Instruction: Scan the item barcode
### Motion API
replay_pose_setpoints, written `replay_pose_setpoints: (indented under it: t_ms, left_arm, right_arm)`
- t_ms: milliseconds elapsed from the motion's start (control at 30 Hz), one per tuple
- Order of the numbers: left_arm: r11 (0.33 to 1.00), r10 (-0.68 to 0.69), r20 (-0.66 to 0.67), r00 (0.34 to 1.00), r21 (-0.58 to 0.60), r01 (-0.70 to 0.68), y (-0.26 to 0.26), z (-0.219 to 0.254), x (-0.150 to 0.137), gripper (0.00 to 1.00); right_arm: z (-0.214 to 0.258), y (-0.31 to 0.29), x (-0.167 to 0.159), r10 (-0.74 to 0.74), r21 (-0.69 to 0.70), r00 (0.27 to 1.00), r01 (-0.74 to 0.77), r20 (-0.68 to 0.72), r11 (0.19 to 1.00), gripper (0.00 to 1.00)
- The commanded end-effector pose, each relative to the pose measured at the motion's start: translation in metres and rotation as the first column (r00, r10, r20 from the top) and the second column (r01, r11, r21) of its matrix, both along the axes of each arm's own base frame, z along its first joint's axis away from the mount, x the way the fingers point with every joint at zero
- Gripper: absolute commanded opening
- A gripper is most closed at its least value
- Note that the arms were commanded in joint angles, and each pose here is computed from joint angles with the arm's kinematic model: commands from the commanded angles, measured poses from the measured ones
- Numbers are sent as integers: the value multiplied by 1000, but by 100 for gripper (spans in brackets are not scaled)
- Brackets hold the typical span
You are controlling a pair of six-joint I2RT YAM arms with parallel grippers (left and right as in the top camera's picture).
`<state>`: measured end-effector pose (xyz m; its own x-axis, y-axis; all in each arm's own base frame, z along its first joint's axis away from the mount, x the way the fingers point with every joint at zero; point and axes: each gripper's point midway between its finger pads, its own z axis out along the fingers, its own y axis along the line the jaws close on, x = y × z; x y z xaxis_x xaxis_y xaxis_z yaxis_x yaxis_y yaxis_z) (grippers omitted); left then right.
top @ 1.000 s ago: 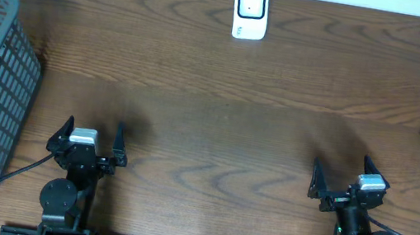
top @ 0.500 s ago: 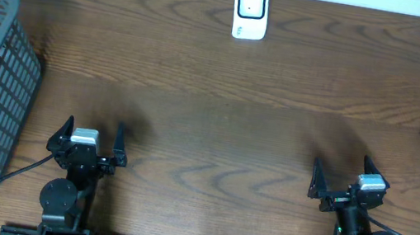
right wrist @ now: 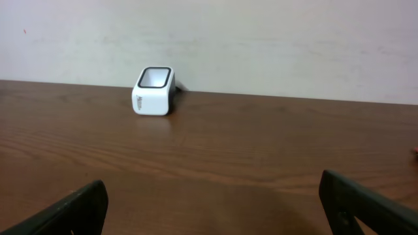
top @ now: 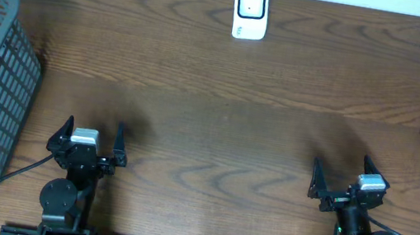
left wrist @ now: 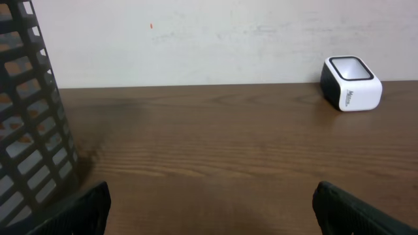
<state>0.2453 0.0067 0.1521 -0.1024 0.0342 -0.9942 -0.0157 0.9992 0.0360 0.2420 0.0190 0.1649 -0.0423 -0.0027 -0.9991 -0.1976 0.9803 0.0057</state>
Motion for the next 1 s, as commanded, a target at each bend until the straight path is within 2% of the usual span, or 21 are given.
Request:
replay_pose_setpoints:
  t_ms: [0, 300, 367, 467, 667, 867, 967]
  left_arm:
    - [999, -36, -46, 998, 2, 36, -6, -14, -1, 98]
    - [999, -36, -46, 998, 2, 36, -6, -14, -1, 98]
    - [999, -36, -46, 998, 2, 36, -6, -14, -1, 98]
    - [999, -36, -46, 998, 2, 36, -6, -14, -1, 98]
    - [999, -36, -46, 998, 2, 36, -6, -14, -1, 98]
    - [999, -36, -46, 998, 2, 36, -6, -14, -1, 98]
    - [999, -36, -46, 998, 2, 36, -6, -14, -1, 98]
  right_arm:
    - [0, -1, 0, -7, -4, 1000, 7, 1, 1000, 99]
    - [0, 18, -2, 72, -10, 997, -72, 2, 997, 99]
    - [-1, 17, -1, 57, -65, 998, -56, 12, 996, 99]
    - [-1, 19, -1, 60, -77, 998, -59, 11, 995, 99]
    - [-4, -1, 3, -59, -68, 998, 58, -3, 996, 99]
    - [-9, -31, 4, -238, 47, 970, 240, -47, 970, 99]
    - [-9, -35, 4, -259, 44, 965, 261, -47, 964, 99]
